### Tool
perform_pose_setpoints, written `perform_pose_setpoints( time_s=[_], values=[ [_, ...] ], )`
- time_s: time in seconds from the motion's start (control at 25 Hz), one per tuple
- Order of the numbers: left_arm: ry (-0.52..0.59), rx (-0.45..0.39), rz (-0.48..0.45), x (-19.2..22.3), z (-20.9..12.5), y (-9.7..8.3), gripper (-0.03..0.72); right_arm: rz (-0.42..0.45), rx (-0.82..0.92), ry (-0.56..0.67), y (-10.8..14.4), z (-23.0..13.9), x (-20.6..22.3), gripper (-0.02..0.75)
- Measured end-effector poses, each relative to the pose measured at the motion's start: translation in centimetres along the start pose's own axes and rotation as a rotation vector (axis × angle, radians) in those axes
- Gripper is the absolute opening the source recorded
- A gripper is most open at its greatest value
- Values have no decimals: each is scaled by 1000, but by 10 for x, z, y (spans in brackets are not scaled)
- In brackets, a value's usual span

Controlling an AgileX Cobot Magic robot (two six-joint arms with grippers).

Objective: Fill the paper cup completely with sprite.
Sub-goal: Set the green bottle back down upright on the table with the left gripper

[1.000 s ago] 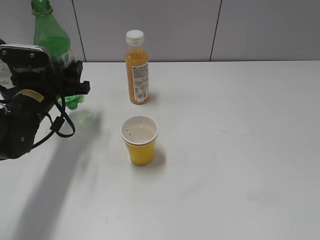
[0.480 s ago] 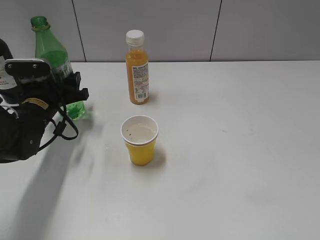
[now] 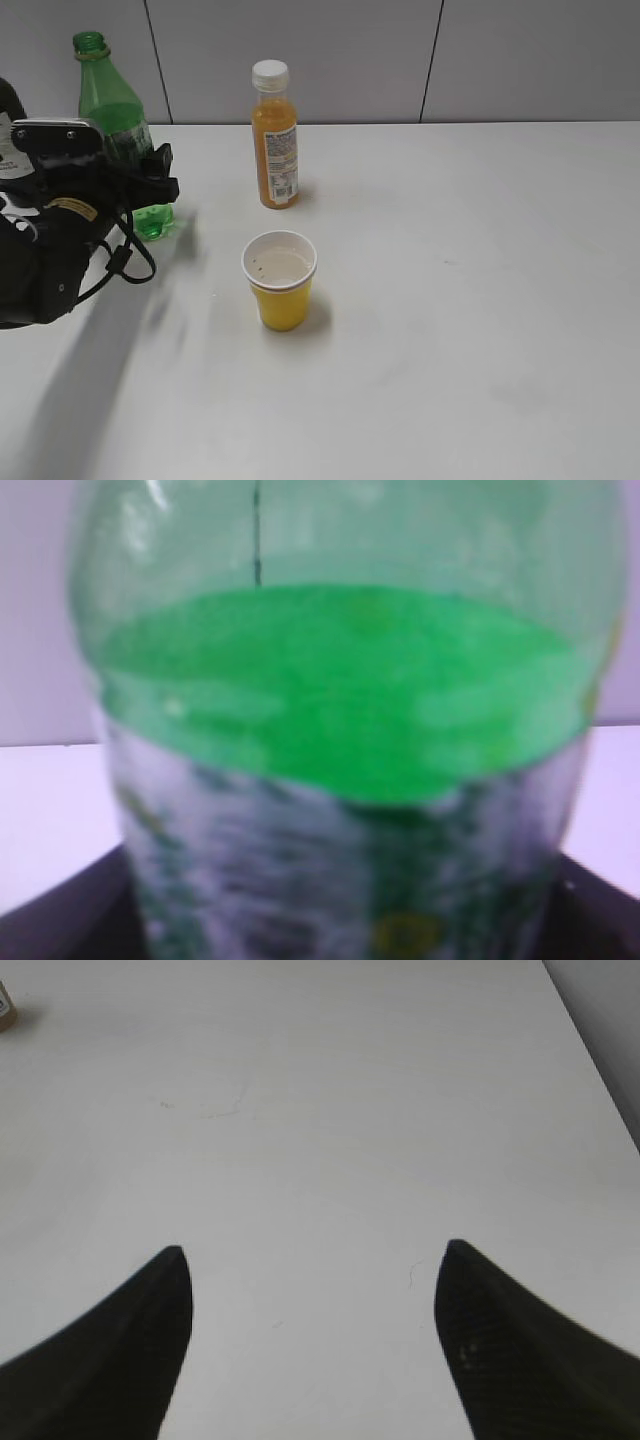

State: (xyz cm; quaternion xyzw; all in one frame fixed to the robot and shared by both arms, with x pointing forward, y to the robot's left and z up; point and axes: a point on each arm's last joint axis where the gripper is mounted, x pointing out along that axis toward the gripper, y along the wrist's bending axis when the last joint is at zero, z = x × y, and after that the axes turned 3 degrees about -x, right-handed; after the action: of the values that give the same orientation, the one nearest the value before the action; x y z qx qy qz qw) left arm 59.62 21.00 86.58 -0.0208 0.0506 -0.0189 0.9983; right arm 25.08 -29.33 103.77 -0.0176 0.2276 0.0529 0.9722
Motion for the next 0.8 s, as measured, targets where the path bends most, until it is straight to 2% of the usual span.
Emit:
perform_pose_setpoints(
  time_s=[0.28,0.68,0.8],
  values=[
    [2,-1,4,-27,17,7,661,0,0,0,0,0,0,584],
    [23,5,-23,-98,44,18,647,0,0,0,0,0,0,584],
    [97,-11,-31,-118,52,22,638,0,0,0,0,0,0,584]
  ],
)
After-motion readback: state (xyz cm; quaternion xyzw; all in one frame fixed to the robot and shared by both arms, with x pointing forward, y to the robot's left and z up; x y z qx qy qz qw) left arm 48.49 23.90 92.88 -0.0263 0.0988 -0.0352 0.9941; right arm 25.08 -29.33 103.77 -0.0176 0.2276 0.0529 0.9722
